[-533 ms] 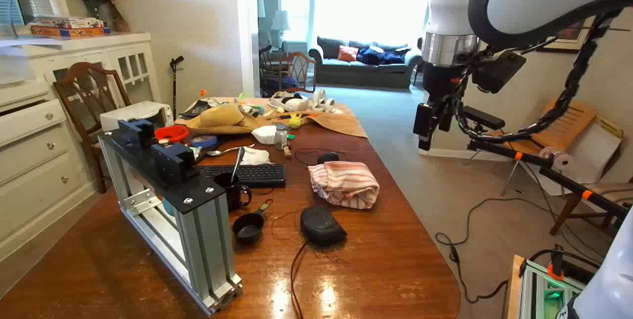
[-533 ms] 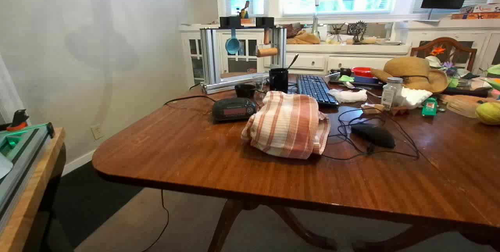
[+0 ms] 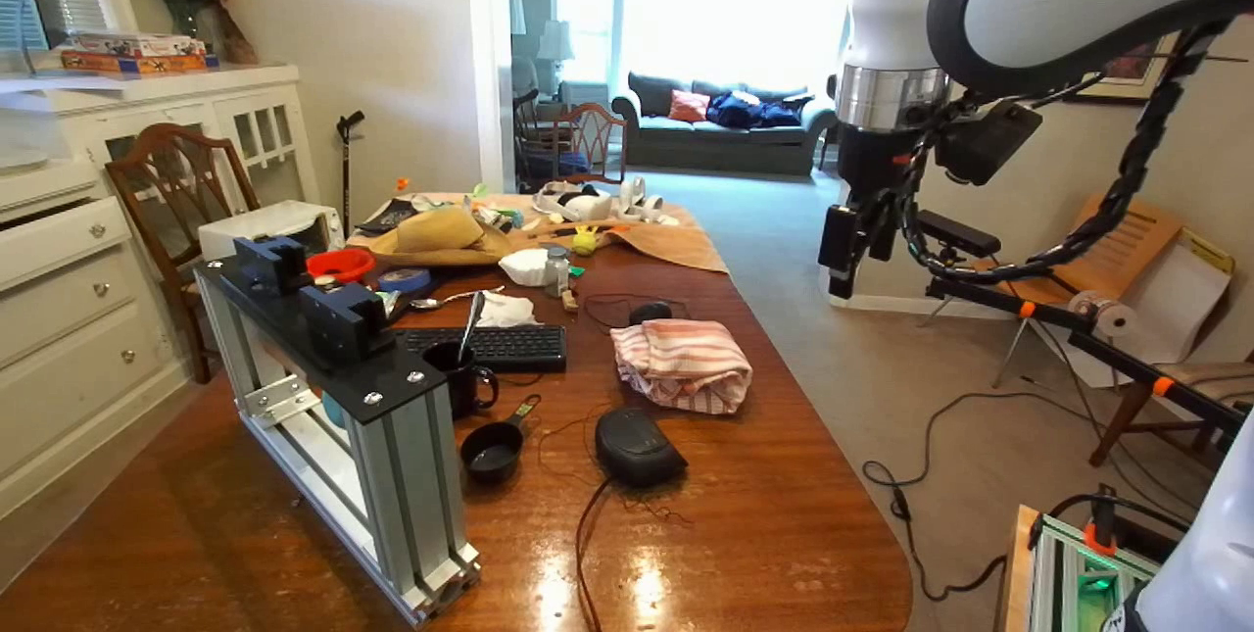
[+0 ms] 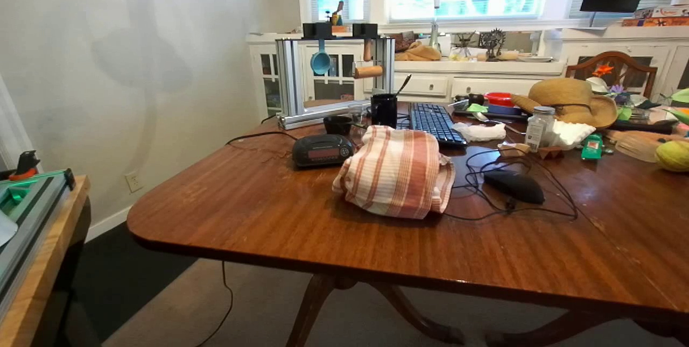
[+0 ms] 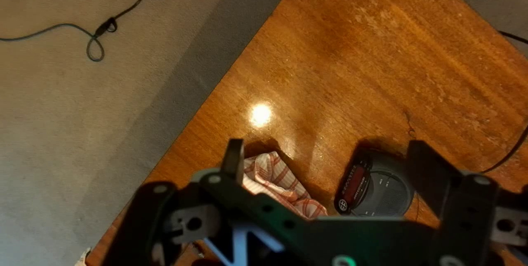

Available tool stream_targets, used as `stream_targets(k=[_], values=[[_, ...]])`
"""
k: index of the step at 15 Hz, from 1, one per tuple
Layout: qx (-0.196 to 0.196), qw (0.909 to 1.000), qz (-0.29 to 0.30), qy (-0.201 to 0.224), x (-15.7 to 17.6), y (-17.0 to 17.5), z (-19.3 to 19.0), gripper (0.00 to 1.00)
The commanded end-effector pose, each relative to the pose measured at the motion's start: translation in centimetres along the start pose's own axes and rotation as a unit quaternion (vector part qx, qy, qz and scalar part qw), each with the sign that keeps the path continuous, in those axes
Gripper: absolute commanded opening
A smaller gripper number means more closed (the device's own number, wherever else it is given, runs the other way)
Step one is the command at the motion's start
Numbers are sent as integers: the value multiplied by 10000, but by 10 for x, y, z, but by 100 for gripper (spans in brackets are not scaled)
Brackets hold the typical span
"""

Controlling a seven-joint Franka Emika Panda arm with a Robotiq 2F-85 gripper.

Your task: Press down on the top of the black alarm clock.

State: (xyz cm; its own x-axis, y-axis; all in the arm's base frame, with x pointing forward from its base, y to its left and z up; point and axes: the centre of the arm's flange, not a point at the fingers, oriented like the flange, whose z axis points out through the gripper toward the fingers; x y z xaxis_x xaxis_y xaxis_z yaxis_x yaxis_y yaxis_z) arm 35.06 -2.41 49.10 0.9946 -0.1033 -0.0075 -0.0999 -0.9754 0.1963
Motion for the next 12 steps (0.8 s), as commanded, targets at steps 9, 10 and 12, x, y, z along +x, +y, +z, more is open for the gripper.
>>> stream_targets(k=[9,10,12], values=[[630,9790,-1903,378,85,17,53,100],[694,9733,-2139,451,96,15,64,100],[902,9606,-2568,558,111,6,82,100]])
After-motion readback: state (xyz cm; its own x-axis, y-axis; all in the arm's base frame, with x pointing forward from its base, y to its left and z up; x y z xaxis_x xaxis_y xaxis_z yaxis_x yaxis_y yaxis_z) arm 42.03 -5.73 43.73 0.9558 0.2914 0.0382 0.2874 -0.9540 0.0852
